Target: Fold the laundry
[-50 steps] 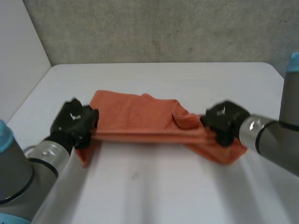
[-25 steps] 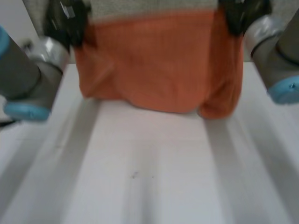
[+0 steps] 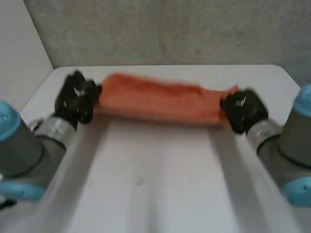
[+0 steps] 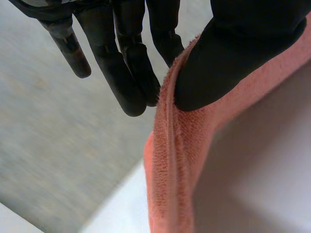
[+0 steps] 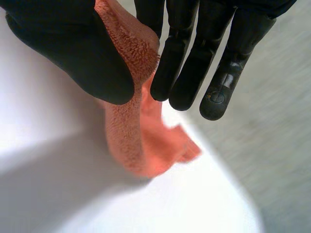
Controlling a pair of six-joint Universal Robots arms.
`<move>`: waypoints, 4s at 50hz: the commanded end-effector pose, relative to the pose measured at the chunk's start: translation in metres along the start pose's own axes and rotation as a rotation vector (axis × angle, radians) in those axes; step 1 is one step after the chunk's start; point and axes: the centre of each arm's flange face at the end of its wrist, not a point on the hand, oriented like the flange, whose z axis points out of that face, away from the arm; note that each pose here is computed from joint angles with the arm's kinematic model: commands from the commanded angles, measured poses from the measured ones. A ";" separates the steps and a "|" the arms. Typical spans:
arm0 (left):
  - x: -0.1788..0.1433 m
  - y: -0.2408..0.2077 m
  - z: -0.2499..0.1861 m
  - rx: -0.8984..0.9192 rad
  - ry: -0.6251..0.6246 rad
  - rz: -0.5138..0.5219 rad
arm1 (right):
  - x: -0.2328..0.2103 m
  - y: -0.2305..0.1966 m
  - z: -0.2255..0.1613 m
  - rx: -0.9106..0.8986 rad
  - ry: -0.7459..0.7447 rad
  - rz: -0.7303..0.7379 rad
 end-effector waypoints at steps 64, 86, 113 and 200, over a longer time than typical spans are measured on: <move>-0.074 -0.084 -0.080 -0.013 -0.093 -0.109 | 0.083 -0.084 -0.096 0.006 0.026 -0.034; -0.020 0.039 -0.001 -0.450 0.206 0.045 | 0.023 0.011 0.003 -0.361 -0.213 -0.139; -0.102 -0.119 0.047 0.335 -0.299 0.092 | 0.105 -0.104 -0.004 0.342 0.350 0.021; -0.002 0.059 -0.028 -0.207 -0.003 -0.008 | 0.092 -0.011 -0.015 -0.091 -0.061 -0.188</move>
